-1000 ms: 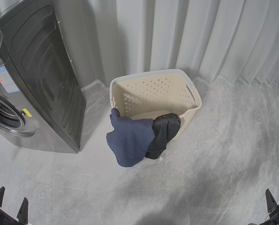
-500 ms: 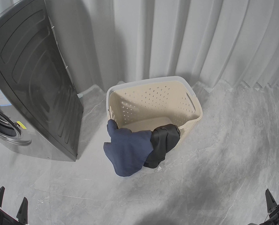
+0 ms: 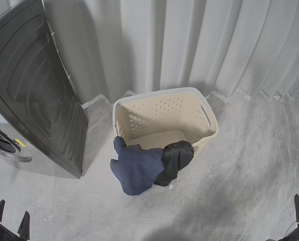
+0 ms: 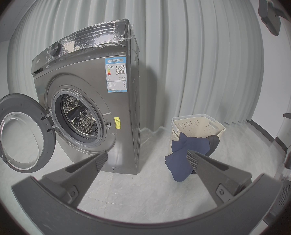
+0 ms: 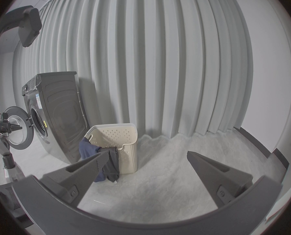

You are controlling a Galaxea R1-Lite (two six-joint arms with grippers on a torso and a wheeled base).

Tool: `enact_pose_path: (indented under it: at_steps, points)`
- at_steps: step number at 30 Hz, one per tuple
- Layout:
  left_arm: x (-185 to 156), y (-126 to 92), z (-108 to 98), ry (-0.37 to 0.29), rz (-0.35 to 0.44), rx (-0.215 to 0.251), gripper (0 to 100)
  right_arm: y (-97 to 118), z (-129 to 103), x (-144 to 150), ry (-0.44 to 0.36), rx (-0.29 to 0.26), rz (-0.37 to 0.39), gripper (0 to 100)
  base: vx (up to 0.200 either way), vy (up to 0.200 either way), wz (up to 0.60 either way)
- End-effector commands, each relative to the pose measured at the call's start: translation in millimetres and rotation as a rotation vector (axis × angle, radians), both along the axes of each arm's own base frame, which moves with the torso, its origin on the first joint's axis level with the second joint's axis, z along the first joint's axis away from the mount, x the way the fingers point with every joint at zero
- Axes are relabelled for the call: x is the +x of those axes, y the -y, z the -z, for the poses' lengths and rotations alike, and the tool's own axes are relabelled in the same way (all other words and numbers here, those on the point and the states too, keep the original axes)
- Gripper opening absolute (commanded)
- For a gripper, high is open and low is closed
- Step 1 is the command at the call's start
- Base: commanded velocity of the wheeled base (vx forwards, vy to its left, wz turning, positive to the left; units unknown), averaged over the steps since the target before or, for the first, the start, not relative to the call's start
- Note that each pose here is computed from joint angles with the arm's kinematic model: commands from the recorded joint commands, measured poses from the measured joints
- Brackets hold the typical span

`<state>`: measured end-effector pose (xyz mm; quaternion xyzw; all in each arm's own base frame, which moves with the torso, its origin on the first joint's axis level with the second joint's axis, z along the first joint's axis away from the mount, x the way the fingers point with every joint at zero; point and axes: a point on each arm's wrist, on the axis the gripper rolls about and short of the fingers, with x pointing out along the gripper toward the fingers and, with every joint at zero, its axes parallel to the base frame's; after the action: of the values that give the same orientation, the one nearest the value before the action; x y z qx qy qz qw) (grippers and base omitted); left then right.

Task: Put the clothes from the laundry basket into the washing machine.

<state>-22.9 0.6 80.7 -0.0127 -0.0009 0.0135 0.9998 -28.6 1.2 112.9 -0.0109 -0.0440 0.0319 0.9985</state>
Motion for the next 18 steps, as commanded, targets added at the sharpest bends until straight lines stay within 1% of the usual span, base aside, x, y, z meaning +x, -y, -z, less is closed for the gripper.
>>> enact_pose_path:
  at_steps: [1, 4, 6, 8, 9, 11, 13, 14, 16, 18]
  points:
    - [0, 0, 5, -0.006, -0.001, -0.001, 100, 0, -7, 12, -0.104, -0.008, -0.013, 100, 0.200, 0.000, 0.00]
    - [0, 0, 5, -0.006, -0.001, -0.001, 100, 0, -9, 15, -0.122, -0.009, -0.009, 100, 0.200, 0.000, 0.00]
    - [0, 0, 5, -0.006, -0.001, -0.001, 100, -1, -9, 18, -0.157, -0.009, -0.021, 100, 0.000, 0.000, 0.00]
    - [0, 0, 5, -0.006, -0.001, -0.001, 100, -1, -8, 19, -0.165, -0.009, -0.024, 100, 0.000, 0.000, 0.00]
    - [0, 0, 5, -0.006, -0.001, -0.001, 100, -2, -6, 28, -0.249, -0.004, -0.071, 100, 0.000, 0.000, 0.00]
    - [0, 0, 5, -0.006, -0.001, -0.001, 100, -3, -7, 37, -0.309, 0.004, -0.129, 100, 0.000, 0.000, 0.00]
    - [0, 0, 5, -0.006, -0.001, -0.001, 100, -4, -9, 43, -0.352, 0.013, -0.164, 100, 0.000, 0.000, 0.00]
    - [0, 0, 5, -0.006, -0.001, -0.001, 100, -4, -12, 51, -0.391, 0.015, -0.184, 100, 0.000, 0.000, 0.00]
    - [0, 0, 5, -0.006, -0.001, -0.001, 100, -5, -19, 64, -0.421, 0.016, -0.204, 100, 0.000, 0.000, 0.00]
    - [0, 0, 5, -0.006, -0.001, -0.001, 100, -7, -27, 78, -0.431, 0.011, -0.239, 100, 0.000, 0.000, 0.00]
